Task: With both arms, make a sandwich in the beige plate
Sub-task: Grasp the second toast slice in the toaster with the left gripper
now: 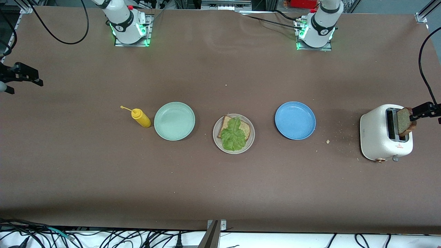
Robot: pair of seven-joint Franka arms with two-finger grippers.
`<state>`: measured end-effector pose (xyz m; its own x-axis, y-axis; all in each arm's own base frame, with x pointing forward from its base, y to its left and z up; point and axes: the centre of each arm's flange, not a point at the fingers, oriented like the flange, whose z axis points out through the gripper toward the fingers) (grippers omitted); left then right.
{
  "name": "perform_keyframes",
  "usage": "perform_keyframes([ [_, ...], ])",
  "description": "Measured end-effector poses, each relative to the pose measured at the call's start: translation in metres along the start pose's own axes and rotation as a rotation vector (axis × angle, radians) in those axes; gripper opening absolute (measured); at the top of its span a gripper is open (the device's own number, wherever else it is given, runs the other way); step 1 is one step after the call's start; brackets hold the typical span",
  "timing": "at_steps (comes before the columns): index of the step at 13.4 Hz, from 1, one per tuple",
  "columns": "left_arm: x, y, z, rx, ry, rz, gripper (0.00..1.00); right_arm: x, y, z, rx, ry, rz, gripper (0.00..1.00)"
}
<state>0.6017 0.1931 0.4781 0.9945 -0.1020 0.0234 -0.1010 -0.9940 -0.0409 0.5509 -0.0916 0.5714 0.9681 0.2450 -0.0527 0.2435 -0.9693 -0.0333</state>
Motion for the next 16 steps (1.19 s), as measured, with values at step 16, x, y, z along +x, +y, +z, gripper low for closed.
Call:
perform_keyframes([
  [16,-0.038,-0.042,0.104,-0.012,0.014,-0.052,0.63,0.008,-0.057,-0.022,-0.027,-0.028,0.176,1.00],
])
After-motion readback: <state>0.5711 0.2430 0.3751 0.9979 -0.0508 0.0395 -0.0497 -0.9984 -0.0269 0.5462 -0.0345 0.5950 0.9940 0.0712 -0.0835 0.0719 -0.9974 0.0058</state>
